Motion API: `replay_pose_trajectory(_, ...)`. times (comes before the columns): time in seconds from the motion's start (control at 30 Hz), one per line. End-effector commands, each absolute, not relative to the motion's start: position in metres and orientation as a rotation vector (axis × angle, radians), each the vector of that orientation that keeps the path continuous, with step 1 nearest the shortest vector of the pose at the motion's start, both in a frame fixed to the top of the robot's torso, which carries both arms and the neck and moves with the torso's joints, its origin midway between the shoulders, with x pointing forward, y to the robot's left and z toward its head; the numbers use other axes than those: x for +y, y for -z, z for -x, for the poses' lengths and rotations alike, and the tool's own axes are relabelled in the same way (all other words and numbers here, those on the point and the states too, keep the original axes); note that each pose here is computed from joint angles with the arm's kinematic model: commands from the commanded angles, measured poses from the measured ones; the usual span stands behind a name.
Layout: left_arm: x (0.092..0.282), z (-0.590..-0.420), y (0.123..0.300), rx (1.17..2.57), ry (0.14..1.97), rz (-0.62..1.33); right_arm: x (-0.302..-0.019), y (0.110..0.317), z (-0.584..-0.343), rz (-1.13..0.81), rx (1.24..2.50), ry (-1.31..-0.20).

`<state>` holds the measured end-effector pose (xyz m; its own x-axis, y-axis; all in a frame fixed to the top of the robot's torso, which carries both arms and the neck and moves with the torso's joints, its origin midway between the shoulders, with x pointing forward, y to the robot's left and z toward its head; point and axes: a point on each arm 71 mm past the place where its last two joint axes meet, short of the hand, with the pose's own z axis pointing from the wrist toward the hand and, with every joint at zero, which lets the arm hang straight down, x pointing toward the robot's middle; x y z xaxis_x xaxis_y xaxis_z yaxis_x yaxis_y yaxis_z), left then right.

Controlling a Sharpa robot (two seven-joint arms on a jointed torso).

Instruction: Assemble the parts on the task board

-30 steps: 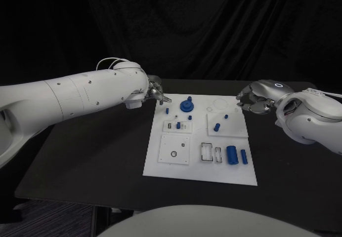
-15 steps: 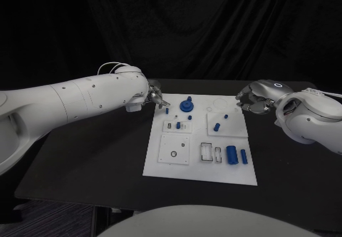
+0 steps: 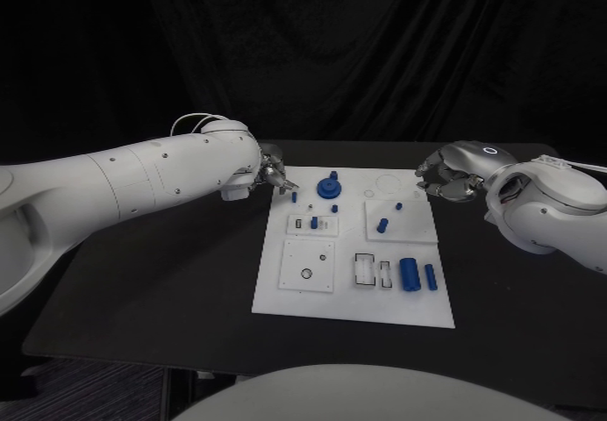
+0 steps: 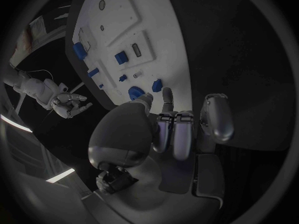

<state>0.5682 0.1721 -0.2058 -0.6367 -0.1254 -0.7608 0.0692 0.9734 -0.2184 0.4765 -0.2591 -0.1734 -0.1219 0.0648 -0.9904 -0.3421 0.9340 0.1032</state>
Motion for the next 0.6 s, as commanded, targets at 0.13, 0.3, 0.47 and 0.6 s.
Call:
replay_pose_trajectory(0.13,0.1667,-0.5674,0.2067,2.246,0.329,0.021,-0.2591,0.1741,-0.4759,0.213,1.659,-0.349)
replay_pose_trajectory(0.3,0.1655,-0.5675,0.2076,2.248,0.332,0.018,-0.2587,0.1742,-0.476,0.214,1.66,-0.349)
replay_pose_trajectory(0.47,0.1645,-0.5673,0.2087,2.253,0.333,0.015,-0.2583,0.1742,-0.476,0.214,1.66,-0.35)
replay_pose_trajectory(0.6,0.1639,-0.5675,0.2091,2.252,0.333,0.015,-0.2583,0.1742,-0.4758,0.214,1.66,-0.35)
